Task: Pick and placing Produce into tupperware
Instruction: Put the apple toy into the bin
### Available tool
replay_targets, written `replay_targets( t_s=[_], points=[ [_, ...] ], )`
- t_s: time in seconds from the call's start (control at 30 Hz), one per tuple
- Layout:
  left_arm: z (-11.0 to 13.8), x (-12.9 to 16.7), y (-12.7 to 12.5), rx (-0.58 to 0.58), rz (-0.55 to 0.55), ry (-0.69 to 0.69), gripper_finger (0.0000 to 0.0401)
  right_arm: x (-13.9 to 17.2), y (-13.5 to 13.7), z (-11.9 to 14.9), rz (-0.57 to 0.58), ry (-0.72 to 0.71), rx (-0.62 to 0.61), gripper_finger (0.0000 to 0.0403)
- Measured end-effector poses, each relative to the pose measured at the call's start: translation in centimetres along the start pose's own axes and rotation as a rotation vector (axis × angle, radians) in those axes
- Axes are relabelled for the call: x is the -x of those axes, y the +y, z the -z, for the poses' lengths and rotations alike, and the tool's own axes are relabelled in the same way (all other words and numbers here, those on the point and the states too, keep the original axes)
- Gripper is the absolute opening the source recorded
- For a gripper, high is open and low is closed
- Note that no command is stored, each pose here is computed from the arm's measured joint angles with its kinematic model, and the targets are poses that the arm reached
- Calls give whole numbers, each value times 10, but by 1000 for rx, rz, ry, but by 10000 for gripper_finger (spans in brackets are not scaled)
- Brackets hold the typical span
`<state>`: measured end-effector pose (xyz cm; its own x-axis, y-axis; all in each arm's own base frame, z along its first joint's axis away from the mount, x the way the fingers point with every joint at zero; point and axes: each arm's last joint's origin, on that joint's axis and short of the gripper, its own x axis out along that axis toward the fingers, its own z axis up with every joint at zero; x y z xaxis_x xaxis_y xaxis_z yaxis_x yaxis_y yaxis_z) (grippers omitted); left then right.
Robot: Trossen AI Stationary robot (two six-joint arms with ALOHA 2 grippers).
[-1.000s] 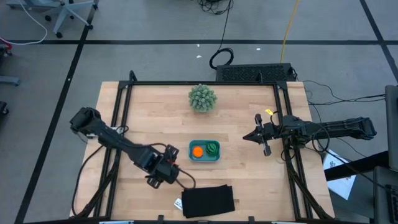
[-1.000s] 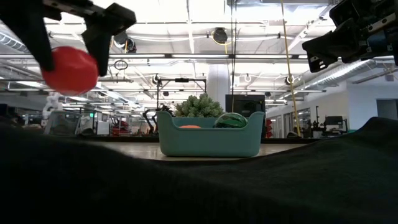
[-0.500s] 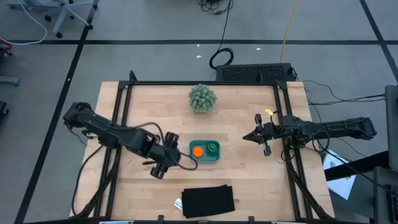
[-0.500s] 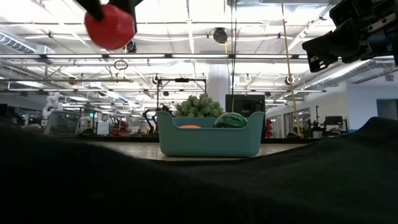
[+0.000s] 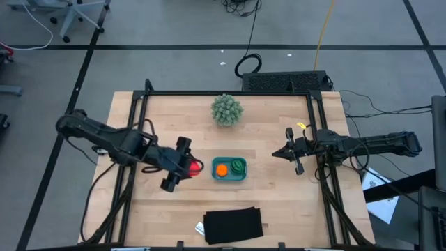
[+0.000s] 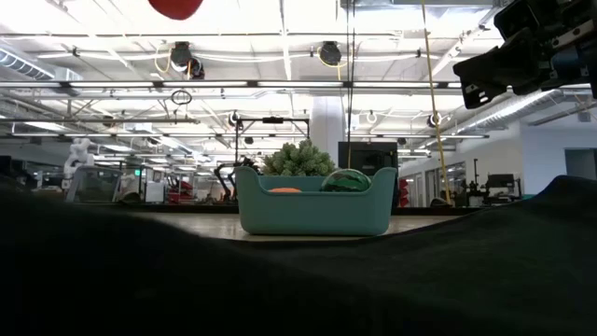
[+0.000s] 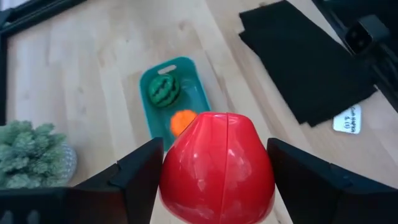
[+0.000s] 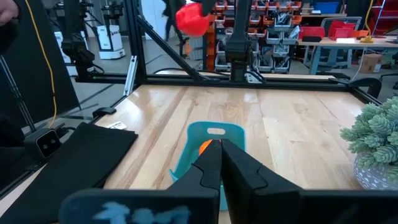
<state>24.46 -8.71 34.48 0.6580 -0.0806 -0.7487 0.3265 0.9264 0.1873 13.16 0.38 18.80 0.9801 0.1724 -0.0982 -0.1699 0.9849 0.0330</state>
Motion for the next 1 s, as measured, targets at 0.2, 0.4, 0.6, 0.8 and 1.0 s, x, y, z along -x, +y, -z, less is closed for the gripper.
replay_targets(
  t_s=[0.2,0.4,0.6,0.8,1.0],
  points=[
    [11,8,6,27,-19,-88,271,0,0,0,0,-1,0,0],
    [24,12,8,34,-28,-151,271,0,0,0,0,-1,0,0],
    [38,17,14,69,-60,-193,271,0,0,0,0,-1,1,0],
    [52,16,26,148,-118,-202,271,0,0,0,0,-1,5,0],
    [55,14,35,180,-141,-242,271,0,0,0,0,0,8,0]
  ],
)
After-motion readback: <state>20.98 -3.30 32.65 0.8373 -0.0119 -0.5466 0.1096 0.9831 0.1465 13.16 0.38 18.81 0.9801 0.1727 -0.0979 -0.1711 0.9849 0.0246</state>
